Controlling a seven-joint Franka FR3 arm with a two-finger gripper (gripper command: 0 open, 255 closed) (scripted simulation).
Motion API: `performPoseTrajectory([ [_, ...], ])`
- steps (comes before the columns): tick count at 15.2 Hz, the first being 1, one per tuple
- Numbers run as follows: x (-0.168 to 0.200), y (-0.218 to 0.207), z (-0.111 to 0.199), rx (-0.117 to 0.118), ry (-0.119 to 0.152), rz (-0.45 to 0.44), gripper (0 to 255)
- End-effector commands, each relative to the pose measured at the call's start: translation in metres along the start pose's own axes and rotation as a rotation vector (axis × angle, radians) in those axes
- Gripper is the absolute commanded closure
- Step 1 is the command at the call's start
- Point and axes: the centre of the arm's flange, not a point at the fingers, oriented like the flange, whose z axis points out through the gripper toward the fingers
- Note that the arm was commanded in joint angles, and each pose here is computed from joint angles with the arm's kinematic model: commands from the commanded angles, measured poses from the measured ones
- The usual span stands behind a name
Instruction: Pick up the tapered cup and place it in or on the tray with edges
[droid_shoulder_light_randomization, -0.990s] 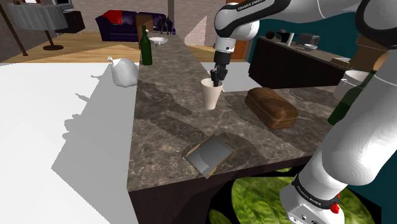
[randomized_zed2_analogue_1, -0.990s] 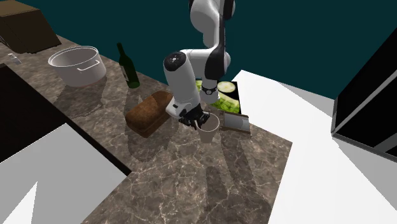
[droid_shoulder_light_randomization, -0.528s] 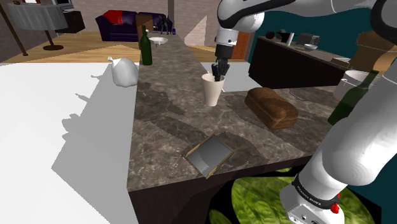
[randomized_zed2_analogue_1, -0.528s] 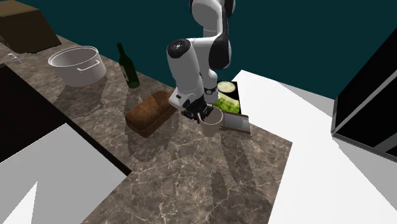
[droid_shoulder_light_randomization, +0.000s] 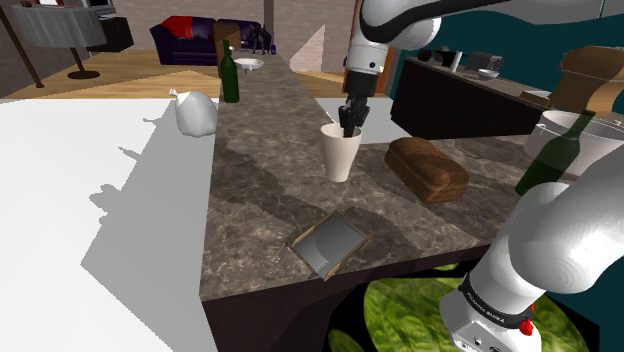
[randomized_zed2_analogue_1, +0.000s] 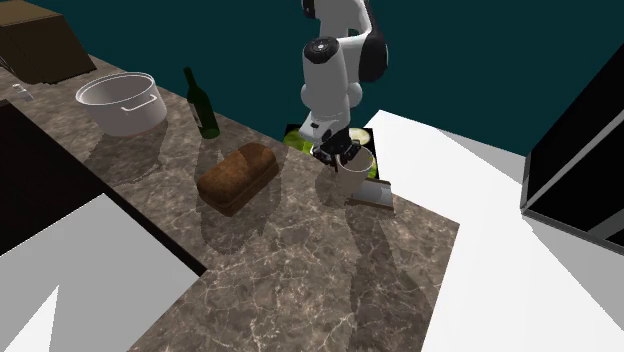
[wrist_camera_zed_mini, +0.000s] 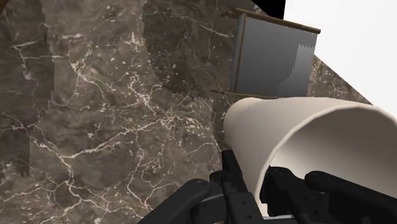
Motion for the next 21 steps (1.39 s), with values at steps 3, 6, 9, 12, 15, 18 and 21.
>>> performPoseTrajectory([
  [3, -0.036, -0.041, 0.003, -0.001, 0.0, 0.001, 255],
  [6, -0.061, -0.072, 0.004, -0.001, 0.0, 0.001, 255],
  [9, -0.083, -0.098, 0.005, -0.001, 0.0, 0.001, 255],
  [12, -0.082, -0.095, 0.021, -0.001, 0.0, 0.001, 255],
  [15, -0.081, -0.092, 0.036, -0.001, 0.0, 0.001, 255],
  [18, -0.08, -0.089, 0.052, -0.001, 0.0, 0.001, 255],
  [21, -0.079, -0.086, 0.067, -0.001, 0.0, 0.001, 255],
])
